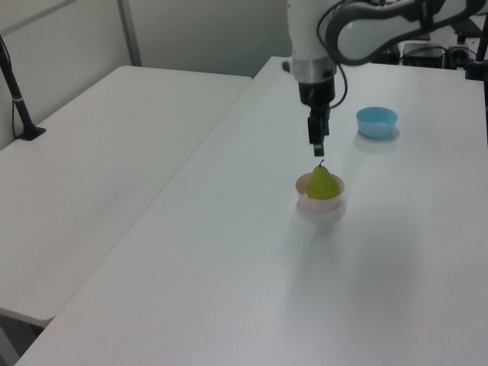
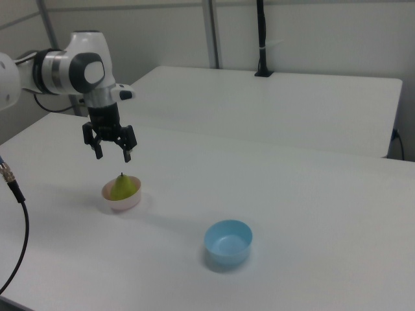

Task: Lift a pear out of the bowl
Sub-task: 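Lower the open gripper over the green pear in the pink bowl, then close the gripper around the green pear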

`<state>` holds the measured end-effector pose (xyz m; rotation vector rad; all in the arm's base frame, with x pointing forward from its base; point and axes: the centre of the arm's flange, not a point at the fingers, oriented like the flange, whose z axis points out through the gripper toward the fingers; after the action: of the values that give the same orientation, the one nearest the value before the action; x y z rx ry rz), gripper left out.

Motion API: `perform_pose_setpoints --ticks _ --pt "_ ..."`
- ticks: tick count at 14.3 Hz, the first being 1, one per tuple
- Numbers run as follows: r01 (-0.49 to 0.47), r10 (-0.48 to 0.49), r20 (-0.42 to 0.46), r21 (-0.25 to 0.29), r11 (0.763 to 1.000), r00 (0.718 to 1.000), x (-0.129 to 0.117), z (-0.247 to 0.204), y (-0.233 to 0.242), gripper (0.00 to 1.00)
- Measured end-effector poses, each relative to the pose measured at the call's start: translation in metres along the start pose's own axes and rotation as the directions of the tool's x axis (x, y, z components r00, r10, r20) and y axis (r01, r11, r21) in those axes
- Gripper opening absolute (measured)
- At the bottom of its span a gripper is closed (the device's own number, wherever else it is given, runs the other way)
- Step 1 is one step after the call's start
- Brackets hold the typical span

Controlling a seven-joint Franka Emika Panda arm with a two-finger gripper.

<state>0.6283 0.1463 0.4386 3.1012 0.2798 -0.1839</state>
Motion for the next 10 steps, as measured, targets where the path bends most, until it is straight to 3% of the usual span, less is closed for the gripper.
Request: perform_pose_setpoints --ticks 5,7,8,10 --pt "0.043 -0.040 0.112 -0.026 0.999 0.993 0.016 0.076 -0.021 0.98" --pt "0.052 -0.046 0.135 -0.038 0.998 0.990 0.018 0.092 -0.023 0.91" --pt "0.058 -0.050 0.143 -0.048 0.997 0.988 0.019 0.097 -0.022 0.81" --pt "0.061 -0.054 0.122 -0.052 0.997 0.991 0.023 0.102 -0.020 0.76"
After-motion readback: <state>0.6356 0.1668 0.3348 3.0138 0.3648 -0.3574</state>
